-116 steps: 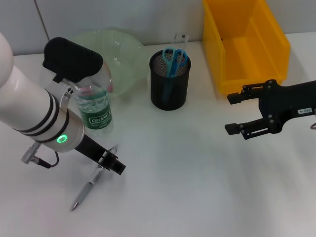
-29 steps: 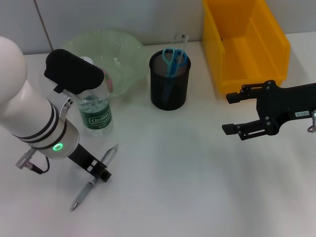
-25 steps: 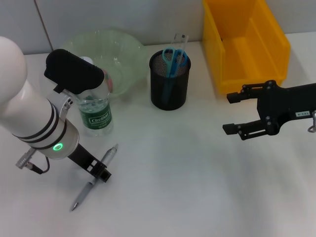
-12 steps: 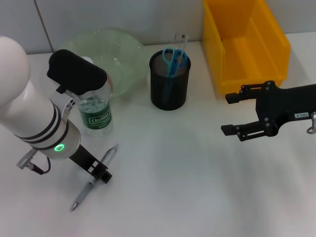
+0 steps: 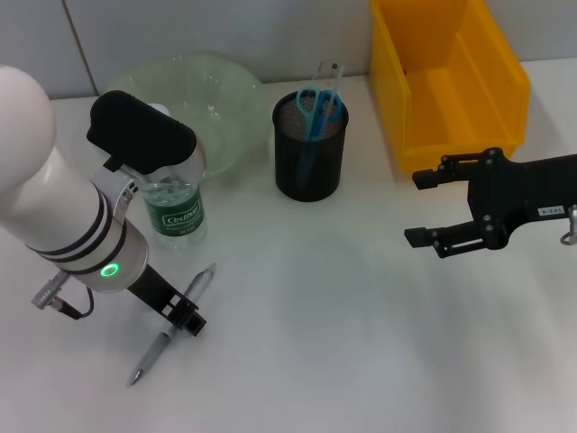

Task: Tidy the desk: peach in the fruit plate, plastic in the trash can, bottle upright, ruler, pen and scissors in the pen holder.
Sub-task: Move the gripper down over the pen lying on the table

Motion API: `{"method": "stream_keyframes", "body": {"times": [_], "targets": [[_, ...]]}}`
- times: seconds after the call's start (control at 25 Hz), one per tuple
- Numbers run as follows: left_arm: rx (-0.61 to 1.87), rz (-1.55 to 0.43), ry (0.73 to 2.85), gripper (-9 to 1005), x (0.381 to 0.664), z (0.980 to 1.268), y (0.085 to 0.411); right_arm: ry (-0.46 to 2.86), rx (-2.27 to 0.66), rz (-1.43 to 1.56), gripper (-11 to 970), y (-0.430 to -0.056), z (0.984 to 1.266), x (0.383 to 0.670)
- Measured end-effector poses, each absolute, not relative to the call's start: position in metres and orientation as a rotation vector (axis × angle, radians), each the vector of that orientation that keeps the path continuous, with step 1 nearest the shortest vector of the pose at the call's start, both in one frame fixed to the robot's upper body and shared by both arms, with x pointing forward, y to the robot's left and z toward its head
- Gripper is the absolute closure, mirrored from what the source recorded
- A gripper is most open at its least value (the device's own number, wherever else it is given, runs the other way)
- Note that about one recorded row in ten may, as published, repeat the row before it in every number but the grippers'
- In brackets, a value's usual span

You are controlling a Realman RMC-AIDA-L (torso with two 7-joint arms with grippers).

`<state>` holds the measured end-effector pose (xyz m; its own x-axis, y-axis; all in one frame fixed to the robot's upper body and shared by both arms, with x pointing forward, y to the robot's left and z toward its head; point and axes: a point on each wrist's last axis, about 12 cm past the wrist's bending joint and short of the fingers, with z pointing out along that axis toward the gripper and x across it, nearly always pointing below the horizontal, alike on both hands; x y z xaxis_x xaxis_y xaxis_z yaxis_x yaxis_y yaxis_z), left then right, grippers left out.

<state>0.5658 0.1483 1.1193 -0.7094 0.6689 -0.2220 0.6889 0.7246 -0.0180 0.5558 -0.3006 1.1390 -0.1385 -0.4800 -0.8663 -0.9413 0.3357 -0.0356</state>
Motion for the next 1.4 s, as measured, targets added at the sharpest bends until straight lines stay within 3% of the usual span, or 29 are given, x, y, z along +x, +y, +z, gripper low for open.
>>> {"method": "stream_keyframes", "body": {"times": [1.4], "targets": [[1.081,-0.137,2.728,460,0.5673,1.1187,0.1493,1.761,-1.257,0.683,149,-0.3035,1.1386,0.5548]]}}
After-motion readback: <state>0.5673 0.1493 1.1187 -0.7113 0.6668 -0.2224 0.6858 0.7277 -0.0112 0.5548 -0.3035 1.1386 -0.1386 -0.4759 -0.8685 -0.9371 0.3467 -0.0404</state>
